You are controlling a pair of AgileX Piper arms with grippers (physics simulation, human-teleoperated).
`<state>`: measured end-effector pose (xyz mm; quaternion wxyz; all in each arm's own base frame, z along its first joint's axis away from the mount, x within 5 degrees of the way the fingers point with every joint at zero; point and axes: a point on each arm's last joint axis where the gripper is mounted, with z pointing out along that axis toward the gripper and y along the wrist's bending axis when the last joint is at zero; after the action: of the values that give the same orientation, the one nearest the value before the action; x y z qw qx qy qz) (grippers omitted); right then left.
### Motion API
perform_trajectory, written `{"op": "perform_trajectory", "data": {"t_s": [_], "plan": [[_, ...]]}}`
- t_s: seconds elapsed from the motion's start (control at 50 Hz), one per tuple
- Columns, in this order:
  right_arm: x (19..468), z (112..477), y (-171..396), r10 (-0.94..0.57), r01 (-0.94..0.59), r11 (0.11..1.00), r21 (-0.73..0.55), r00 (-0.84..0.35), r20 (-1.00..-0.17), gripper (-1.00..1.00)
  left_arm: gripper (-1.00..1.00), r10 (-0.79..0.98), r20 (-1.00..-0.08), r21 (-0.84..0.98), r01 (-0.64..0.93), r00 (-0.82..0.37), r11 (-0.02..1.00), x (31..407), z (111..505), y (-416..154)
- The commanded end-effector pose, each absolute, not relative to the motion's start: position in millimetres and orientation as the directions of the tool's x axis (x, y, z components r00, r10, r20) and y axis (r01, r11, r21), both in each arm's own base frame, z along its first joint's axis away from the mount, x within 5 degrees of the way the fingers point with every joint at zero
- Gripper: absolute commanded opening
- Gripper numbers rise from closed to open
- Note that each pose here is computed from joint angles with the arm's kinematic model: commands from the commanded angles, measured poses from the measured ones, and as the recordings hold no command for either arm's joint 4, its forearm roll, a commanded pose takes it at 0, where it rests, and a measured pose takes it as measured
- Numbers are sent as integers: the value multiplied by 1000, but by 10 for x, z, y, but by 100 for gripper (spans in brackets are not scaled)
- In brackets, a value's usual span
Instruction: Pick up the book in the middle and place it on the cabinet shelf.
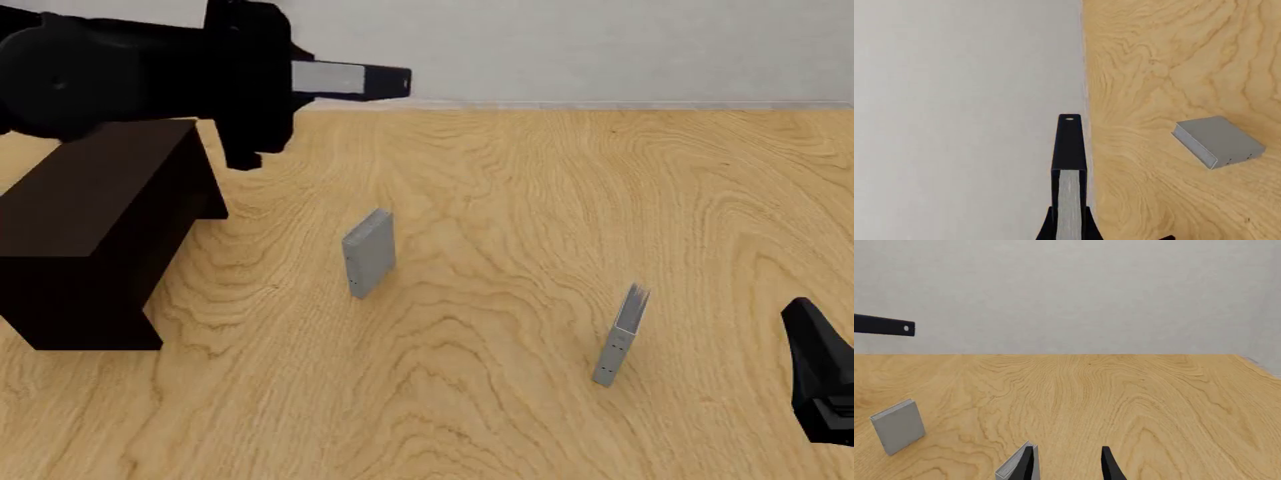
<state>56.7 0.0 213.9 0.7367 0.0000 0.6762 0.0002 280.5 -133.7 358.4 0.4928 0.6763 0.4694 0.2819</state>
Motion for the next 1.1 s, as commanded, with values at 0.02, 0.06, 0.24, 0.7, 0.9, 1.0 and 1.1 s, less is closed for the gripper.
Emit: {"op": "perform_trajectory", "data": {"t_s": [0.02, 0.06, 0.24, 0.7, 0.9, 1.0, 1.1], "plan": [[567, 2138, 0, 1, 0, 1000, 1, 85, -996, 100, -100, 935, -75, 945, 324, 348, -45, 2738, 3691, -1098], [567, 2138, 0, 0, 0, 1000, 0, 85, -996, 100, -100, 939, -74, 945, 325, 337, -42, 2724, 3696, -1055], [567, 2139, 0, 0, 0, 1000, 0, 86, -996, 100, -100, 958, -69, 943, 332, 278, -29, 2709, 3711, -857], [567, 2139, 0, 0, -1, 1000, 0, 86, -996, 100, -100, 996, -44, 966, 259, 83, 22, 2678, 3875, -254], [567, 2139, 0, 0, 0, 1000, 0, 85, -996, 100, -100, 999, -50, 964, 262, -10, 51, 2684, 3836, -8], [567, 2139, 0, 0, 0, 1000, 0, 85, -996, 100, -100, 998, -29, 961, 274, -50, 42, 2646, 3755, 111], [567, 2139, 0, 0, 0, 1000, 0, 86, -996, 100, -100, 997, -29, 959, 280, -72, 48, 2619, 3714, 165]]}}
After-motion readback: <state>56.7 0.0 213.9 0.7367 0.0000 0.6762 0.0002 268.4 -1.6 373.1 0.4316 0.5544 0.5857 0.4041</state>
